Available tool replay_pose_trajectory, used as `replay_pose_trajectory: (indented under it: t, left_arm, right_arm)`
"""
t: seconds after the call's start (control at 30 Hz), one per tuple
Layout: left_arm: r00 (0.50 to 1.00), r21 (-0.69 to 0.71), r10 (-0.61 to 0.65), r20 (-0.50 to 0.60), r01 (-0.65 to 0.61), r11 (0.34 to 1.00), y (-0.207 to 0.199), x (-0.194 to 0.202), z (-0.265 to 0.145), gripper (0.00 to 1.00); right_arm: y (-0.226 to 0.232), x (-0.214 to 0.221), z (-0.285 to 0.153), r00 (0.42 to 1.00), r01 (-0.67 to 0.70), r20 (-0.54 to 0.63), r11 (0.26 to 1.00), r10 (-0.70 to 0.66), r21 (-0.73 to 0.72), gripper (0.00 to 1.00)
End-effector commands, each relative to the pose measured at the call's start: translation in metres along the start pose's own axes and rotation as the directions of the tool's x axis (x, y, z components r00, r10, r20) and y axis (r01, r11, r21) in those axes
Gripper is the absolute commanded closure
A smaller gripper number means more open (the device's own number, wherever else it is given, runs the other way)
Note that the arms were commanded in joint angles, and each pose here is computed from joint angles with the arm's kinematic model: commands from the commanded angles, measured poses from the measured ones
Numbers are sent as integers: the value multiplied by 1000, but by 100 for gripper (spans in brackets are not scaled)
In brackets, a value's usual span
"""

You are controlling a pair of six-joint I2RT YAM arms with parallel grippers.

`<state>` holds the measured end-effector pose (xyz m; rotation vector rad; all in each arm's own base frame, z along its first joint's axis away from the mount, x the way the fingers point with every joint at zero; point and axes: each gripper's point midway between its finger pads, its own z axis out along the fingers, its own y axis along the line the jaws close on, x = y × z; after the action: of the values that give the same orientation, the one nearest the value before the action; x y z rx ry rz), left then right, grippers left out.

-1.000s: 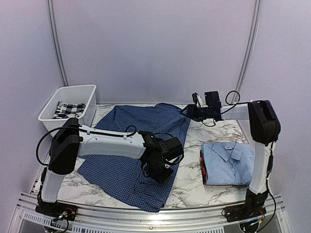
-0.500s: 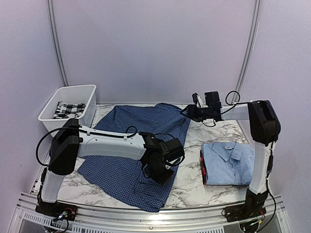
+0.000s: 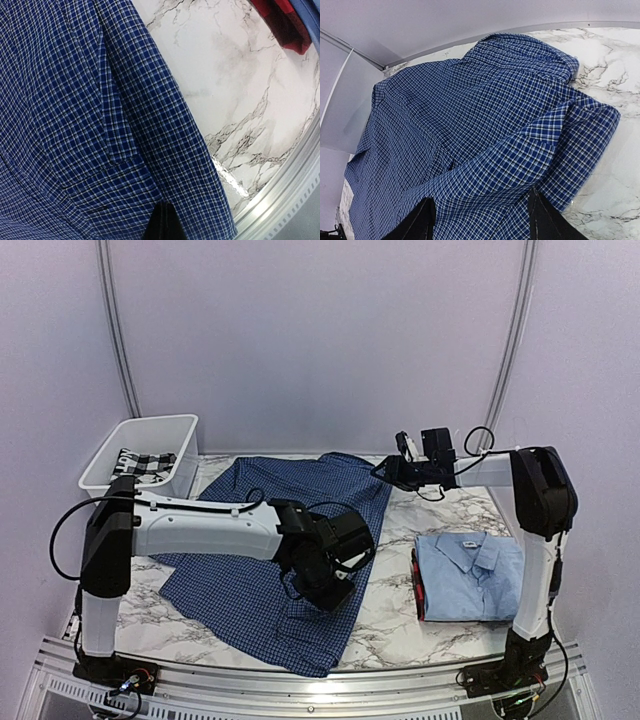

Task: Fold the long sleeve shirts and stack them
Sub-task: Adjust the sleeve of the 1/3-folded shirt.

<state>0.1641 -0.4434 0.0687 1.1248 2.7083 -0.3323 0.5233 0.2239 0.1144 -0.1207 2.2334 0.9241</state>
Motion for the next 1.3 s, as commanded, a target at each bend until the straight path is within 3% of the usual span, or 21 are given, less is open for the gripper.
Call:
replay_pose_trajectory:
  t: [0.0, 0.27, 0.6, 0.87, 1.27]
  left_arm:
    - [1000, 25, 24, -11, -24, 999, -4, 9, -16, 100]
    - [999, 75, 32, -26, -30, 997, -11, 16, -22, 100]
    - [998, 90, 31, -46, -27, 996, -8, 29, -22, 100]
    - [1000, 80, 2, -29, 0, 997, -5, 16, -7, 100]
    - [999, 98, -16, -34, 19, 995, -1, 12, 2, 100]
  right_arm:
    - [6, -25, -6, 998, 29, 48, 1000, -29, 0, 41]
    - [7, -25, -8, 998, 33, 48, 999, -33, 3, 44]
    - [10, -27, -2, 999, 31, 37, 999, -30, -20, 65]
    - [7, -7, 12, 1000, 14, -10, 999, -14, -31, 82]
    - [-37, 6, 58, 997, -33, -76, 999, 33, 7, 90]
